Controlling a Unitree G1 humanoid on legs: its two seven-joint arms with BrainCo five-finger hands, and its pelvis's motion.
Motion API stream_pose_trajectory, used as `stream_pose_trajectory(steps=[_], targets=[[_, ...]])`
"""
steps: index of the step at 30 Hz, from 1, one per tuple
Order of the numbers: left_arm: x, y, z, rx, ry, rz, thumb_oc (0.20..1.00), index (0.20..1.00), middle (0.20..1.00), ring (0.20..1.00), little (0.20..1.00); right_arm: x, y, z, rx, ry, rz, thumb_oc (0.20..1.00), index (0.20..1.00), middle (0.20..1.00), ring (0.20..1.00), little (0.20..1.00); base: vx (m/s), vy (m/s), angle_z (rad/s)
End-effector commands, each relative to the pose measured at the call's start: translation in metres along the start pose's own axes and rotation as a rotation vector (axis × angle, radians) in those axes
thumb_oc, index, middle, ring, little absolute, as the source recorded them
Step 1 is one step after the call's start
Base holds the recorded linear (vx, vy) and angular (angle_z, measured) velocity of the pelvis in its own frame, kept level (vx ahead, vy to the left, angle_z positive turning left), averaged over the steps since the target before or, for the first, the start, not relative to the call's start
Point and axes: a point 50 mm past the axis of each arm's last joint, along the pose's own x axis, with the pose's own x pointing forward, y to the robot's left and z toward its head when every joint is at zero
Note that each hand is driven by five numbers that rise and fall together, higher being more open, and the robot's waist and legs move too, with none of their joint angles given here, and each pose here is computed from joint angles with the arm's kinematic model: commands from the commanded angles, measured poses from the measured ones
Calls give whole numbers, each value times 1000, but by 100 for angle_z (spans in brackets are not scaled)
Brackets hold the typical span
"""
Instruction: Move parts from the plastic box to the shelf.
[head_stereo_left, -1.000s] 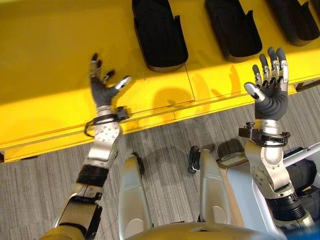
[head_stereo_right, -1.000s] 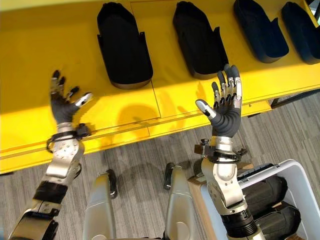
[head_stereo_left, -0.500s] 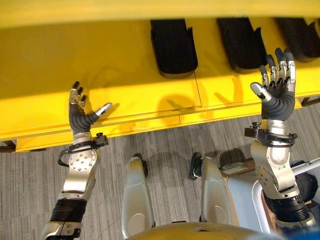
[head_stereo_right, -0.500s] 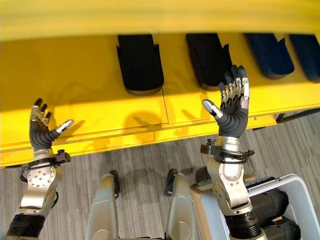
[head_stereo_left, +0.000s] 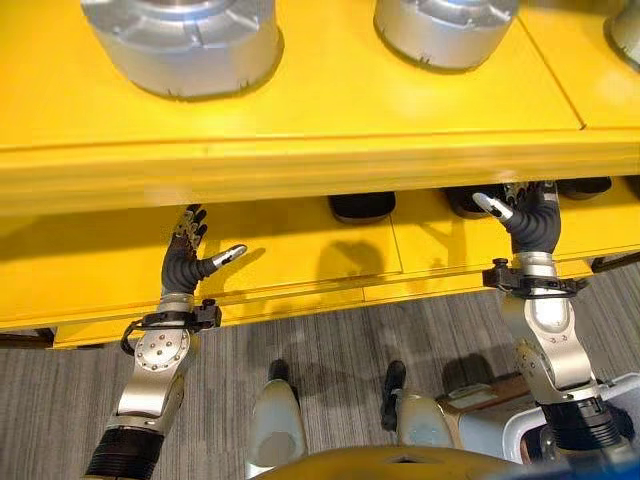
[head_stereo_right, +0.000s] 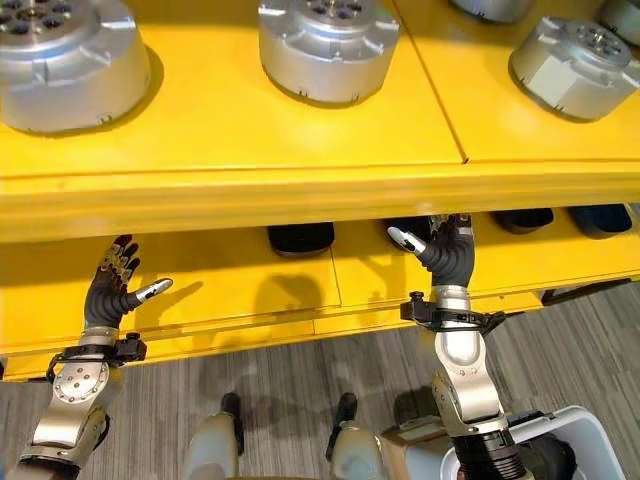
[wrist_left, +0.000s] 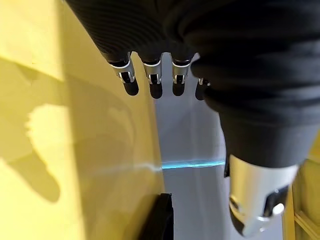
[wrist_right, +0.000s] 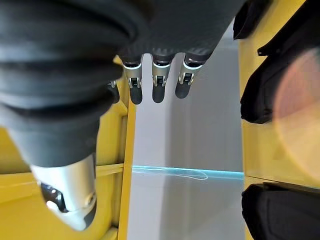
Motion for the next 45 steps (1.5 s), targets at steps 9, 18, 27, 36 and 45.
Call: stream_pose_trajectory(steps=[9, 18, 27, 36, 45], targets=[[-16, -6, 5, 31, -17, -104, 1000, 1000, 1000, 1000, 1000, -23, -32, -10, -63, 59, -150, 1000, 1000, 1000, 1000, 1000, 28, 175, 5], [-8, -16, 18, 19, -81, -133, 1000, 1000, 1000, 1000, 1000, -32, -28, -12, -58, 73, -156, 1000, 1000, 1000, 1000, 1000, -27, 126, -23], [-9, -18, 13, -83, -45, -75, 1000, 1000, 1000, 1000, 1000, -30, -20, -12, -24, 76, -124, 1000, 1000, 1000, 1000, 1000, -86, 155, -106], [-24, -14, -1, -133, 30, -64, 1000, 1000, 1000, 1000, 1000, -28, -26, -8, -62, 60, -125, 1000, 1000, 1000, 1000, 1000, -18, -189, -83], [-27, -23, -10, -167, 58, -90, 1000, 1000, 1000, 1000, 1000, -35, -41, -2, -93, 49, -139, 1000, 1000, 1000, 1000, 1000, 19, -187, -42]])
